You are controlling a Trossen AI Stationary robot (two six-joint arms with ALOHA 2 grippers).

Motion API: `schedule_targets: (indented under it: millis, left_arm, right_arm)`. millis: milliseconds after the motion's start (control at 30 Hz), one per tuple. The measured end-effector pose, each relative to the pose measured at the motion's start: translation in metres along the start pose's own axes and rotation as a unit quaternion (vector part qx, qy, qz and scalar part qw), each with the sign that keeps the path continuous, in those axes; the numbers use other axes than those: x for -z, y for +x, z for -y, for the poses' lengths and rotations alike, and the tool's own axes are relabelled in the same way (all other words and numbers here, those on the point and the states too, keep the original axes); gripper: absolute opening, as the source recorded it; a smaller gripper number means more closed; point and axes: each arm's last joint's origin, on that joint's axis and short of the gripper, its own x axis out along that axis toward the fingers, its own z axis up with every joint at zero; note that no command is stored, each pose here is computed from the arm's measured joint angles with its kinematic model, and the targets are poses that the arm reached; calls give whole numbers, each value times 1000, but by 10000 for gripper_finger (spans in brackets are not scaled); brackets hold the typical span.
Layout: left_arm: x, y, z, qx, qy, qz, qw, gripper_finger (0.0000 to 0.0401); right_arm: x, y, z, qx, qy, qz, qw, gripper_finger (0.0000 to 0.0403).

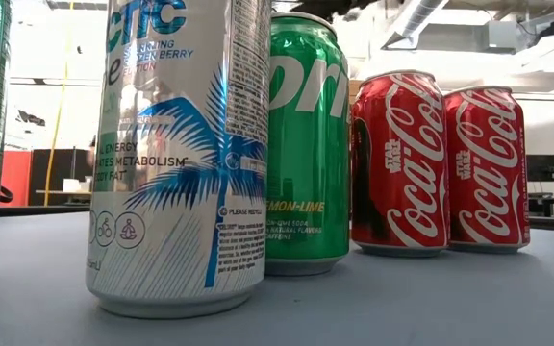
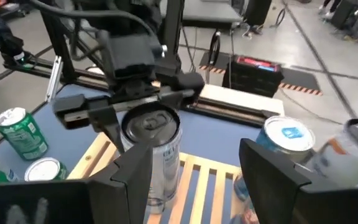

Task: Place canned beverage on shelf
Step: Put the top center white blue soda can on the shelf

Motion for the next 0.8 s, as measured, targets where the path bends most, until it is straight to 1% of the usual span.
schedule_targets:
  millis: [100, 300, 433, 533, 633, 800]
  left_arm:
    - [-5, 3, -10, 42, 7, -3, 999, 209]
    - [-19, 8, -41, 114, -12, 1, 993, 209]
    - [-18, 10, -57, 159, -3, -28, 987, 209]
    - [-17, 9, -66, 197, 19, -43, 979, 209]
    - [-18, 4, -77, 225, 46, -50, 972, 209]
    - [-29, -12, -99, 236, 79, -27, 968, 209]
  right_arm:
    - [-3, -17, -2, 10, -2, -3, 1000, 232]
    - [-6, -46, -8, 25, -13, -17, 999, 232]
    - [-9, -59, -10, 38, -15, -13, 999, 232]
    - [-9, -61, -10, 42, -15, -11, 999, 232]
    - [-8, -63, -9, 46, -3, -13, 999, 232]
    - [-9, -59, -8, 46, -5, -11, 999, 232]
